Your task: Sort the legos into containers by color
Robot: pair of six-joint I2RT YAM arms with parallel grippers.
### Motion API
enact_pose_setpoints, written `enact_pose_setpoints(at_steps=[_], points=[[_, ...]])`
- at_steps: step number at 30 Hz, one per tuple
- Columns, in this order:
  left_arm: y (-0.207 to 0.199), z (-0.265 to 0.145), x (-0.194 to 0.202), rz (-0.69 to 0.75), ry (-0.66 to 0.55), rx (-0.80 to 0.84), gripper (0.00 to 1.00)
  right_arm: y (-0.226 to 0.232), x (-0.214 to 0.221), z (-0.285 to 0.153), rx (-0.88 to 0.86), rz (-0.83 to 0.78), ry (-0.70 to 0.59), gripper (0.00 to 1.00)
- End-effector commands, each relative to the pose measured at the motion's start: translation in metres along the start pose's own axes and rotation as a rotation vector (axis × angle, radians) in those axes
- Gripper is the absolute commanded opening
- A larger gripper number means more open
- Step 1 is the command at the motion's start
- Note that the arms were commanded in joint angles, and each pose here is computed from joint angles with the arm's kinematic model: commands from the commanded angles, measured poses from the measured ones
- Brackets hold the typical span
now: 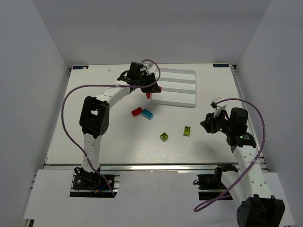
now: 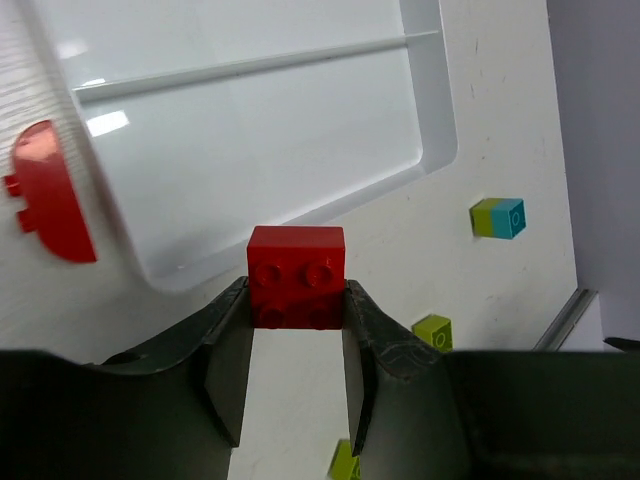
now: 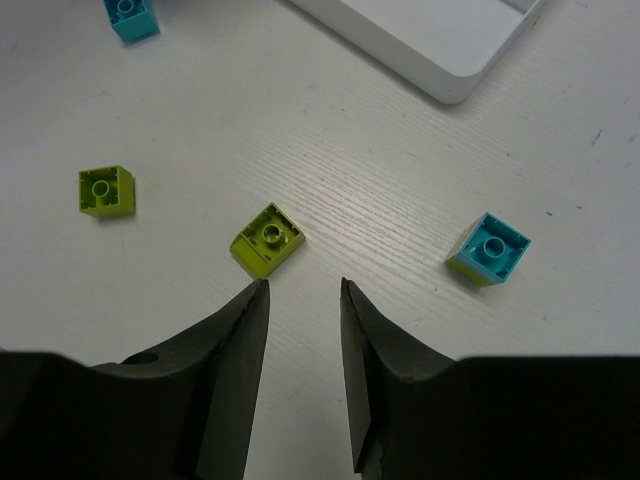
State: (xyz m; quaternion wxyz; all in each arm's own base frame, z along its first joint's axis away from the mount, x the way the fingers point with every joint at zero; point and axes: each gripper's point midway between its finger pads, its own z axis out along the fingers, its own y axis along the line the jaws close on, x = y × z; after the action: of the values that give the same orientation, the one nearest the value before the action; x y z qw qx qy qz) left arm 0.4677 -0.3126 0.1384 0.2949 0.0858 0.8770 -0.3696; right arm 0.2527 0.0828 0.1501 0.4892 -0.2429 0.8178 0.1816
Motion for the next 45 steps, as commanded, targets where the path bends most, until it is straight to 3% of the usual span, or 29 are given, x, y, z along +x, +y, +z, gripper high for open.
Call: enact_pose_setpoints(at_steps=[1, 4, 6, 7, 10, 16, 19, 20, 22, 23, 24, 25, 26, 27, 28, 30, 34, 39, 41, 45], points=[[-0.018, 0.008, -0.014, 0.025, -0.02, -0.019, 0.2, -0.003, -0.019, -0.001, 0.008, -0.047, -0.042, 0.4], [-0.019, 0.022, -0.01, 0.026, -0.003, -0.047, 0.32, -0.003, -0.019, -0.001, 0.007, -0.048, -0.04, 0.4], [-0.016, 0.028, -0.005, 0.026, 0.006, -0.07, 0.47, -0.002, -0.019, -0.001, 0.005, -0.049, -0.04, 0.4], [-0.019, 0.03, -0.001, 0.031, 0.012, -0.07, 0.62, -0.002, -0.018, -0.001, 0.005, -0.049, -0.039, 0.4], [-0.011, 0.033, 0.001, 0.025, 0.019, -0.103, 0.78, -0.002, -0.019, -0.001, 0.003, -0.053, -0.042, 0.4], [-0.032, 0.022, -0.022, 0.047, -0.039, -0.091, 0.81, 0.005, -0.016, -0.001, -0.041, -0.084, -0.038, 0.43], [-0.047, -0.007, -0.04, 0.067, -0.107, -0.106, 0.69, 0.024, -0.012, -0.003, -0.16, -0.148, -0.044, 0.44], [-0.045, -0.019, -0.045, 0.066, -0.13, -0.123, 0.36, 0.037, -0.013, -0.001, -0.219, -0.177, -0.054, 0.44], [-0.018, -0.035, -0.025, 0.032, -0.126, -0.216, 0.0, 0.054, -0.007, -0.002, -0.31, -0.202, -0.067, 0.38], [-0.025, -0.062, -0.031, 0.027, -0.172, -0.226, 0.0, 0.057, -0.007, -0.002, -0.329, -0.207, -0.072, 0.36], [0.001, -0.066, -0.001, -0.001, -0.125, -0.292, 0.0, 0.064, -0.007, -0.002, -0.358, -0.212, -0.074, 0.32], [0.013, -0.077, 0.005, -0.007, -0.138, -0.359, 0.0, 0.065, -0.007, -0.001, -0.364, -0.216, -0.074, 0.31], [0.017, -0.091, 0.017, -0.029, -0.118, -0.4, 0.12, 0.067, -0.006, 0.0, -0.371, -0.216, -0.071, 0.3], [0.028, -0.096, 0.029, -0.058, -0.09, -0.434, 0.47, 0.065, -0.005, 0.002, -0.357, -0.215, -0.061, 0.31], [0.047, -0.1, 0.045, -0.087, -0.071, -0.521, 0.58, 0.066, -0.004, 0.004, -0.358, -0.215, -0.052, 0.31], [0.059, -0.104, 0.067, -0.156, -0.014, -0.582, 0.7, 0.063, -0.002, 0.007, -0.345, -0.205, -0.033, 0.31], [0.068, -0.103, 0.082, -0.198, 0.041, -0.626, 0.73, 0.062, 0.001, 0.008, -0.337, -0.207, -0.02, 0.33], [0.056, -0.101, 0.073, 0.193, 0.088, -0.457, 0.72, 0.061, 0.0, 0.005, -0.321, -0.216, -0.027, 0.34], [0.051, -0.111, 0.068, 0.367, 0.052, -0.404, 0.76, 0.06, -0.002, 0.005, -0.317, -0.222, -0.033, 0.34], [0.044, -0.119, 0.074, 0.572, 0.085, -0.324, 0.8, 0.062, -0.003, 0.004, -0.321, -0.225, -0.035, 0.35]])
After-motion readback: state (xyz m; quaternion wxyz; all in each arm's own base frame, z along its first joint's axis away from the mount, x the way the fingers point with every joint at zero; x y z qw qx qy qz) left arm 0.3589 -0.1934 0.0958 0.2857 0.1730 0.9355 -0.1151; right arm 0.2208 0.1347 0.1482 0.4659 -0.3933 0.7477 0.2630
